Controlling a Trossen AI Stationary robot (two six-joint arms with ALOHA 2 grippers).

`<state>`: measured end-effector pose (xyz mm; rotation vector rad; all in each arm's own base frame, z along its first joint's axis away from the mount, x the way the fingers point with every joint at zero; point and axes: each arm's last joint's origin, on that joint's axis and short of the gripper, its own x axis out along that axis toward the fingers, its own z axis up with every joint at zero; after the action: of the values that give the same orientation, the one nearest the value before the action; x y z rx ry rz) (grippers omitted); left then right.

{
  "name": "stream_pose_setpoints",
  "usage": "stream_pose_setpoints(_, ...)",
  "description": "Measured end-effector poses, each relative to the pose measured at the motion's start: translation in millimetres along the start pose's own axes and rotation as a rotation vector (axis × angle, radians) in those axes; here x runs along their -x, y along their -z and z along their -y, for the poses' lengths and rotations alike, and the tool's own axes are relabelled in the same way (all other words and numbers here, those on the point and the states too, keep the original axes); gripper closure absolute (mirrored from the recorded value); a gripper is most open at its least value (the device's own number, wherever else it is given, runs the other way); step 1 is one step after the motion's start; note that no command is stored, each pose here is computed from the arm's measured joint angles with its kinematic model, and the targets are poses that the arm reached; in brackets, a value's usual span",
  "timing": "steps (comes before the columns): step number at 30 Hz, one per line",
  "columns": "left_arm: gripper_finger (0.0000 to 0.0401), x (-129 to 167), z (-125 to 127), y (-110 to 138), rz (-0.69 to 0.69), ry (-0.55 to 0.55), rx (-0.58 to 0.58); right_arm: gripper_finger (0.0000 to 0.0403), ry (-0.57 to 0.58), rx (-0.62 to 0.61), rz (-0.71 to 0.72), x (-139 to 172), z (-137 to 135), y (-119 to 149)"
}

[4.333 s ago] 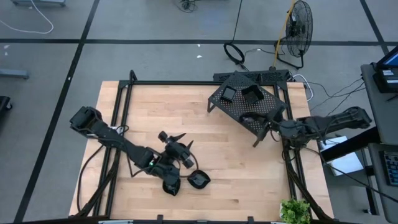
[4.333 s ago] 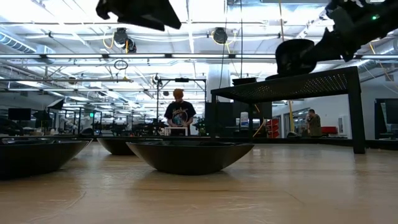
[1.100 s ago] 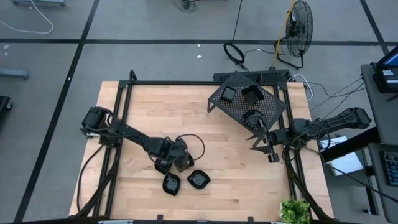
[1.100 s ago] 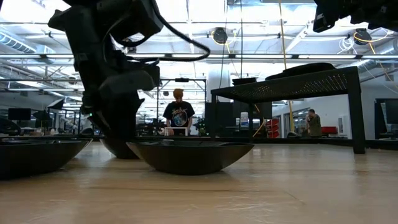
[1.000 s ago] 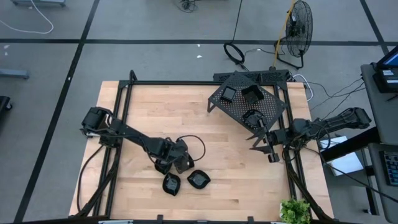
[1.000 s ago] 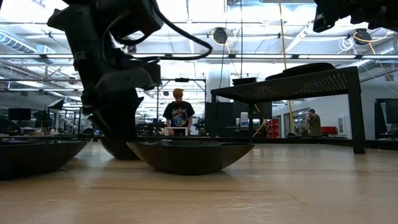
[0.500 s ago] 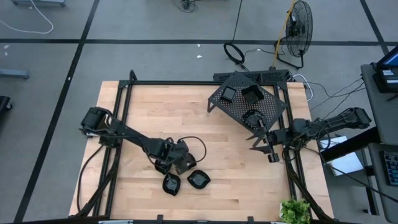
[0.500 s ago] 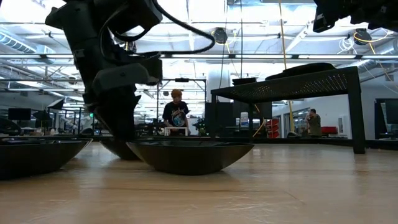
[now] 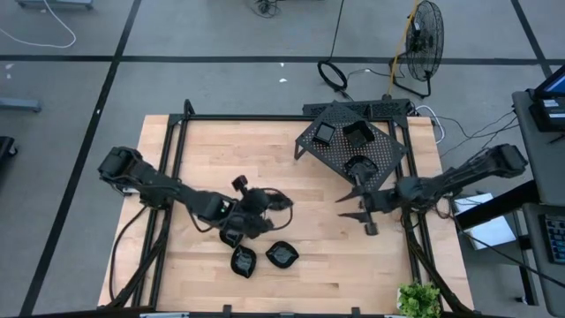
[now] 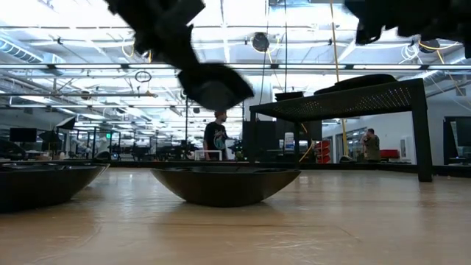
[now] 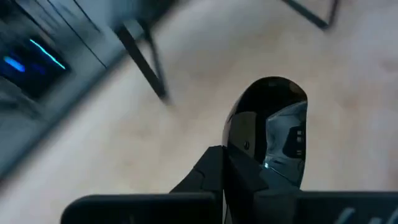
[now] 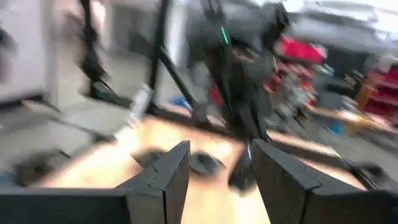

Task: Pick & Place Mini shaped plates
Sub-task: Stack the black leaf shaped plate on the black leaf shaped plate on the shelf

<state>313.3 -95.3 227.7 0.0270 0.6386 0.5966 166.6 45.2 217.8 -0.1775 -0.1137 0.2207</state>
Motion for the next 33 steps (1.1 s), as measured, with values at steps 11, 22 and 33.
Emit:
stream_pose_setpoints(11, 0.0398, 2, 0, -26, 0.113, -0.040, -0.071, 0.0199, 0.243, 0.082, -0.272, -72, -2, 17)
stream_pose_setpoints(22, 0.0398, 4, 3, -25, 0.110, -0.014, -0.070, 0.0192, 0.320, 0.100, -0.275, -120, 7, 21)
stream_pose_setpoints(33, 0.0399, 4, 3, -25, 0.112, -0.013, -0.065, 0.0212, 0.372, 0.113, -0.254, -126, 21, 28)
